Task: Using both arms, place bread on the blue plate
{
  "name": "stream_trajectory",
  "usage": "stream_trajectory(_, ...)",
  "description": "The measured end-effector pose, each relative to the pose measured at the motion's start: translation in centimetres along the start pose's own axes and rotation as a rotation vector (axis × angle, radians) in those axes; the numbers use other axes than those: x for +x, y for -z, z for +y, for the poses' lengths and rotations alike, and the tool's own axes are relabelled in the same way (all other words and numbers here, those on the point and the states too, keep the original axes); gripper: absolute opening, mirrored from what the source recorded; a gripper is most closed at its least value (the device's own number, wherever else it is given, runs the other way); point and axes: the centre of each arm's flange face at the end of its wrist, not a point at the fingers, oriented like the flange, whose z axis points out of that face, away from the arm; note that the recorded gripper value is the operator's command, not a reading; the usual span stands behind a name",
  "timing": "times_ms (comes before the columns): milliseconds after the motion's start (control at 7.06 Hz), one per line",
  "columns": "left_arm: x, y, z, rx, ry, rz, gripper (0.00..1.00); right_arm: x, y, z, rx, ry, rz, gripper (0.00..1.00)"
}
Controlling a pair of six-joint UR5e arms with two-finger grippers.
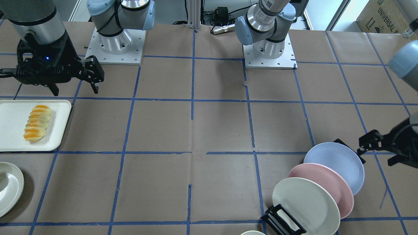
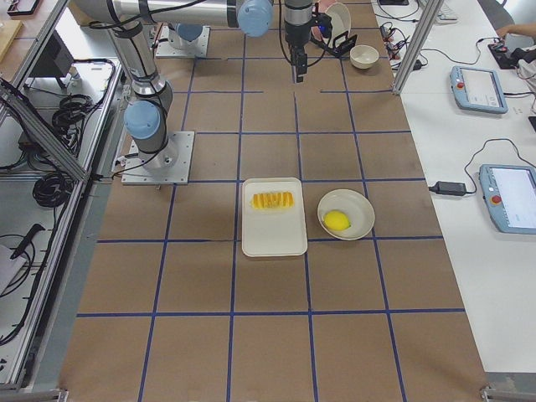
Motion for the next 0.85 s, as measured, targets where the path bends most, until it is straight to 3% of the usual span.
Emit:
stream_trajectory(425,-3.8,-6.7,-4.7,-0.022,0.011,0.032,1.0,0.0,-0.2,-0.2,-0.006,-0.002,-0.003,1.0)
stream_trajectory(850,-3.7,-9.6,-5.8,-0.04,0.028,0.056,1.0,0.0,-0.4,-0.1,-0.011,-0.007,-0.005,1.0)
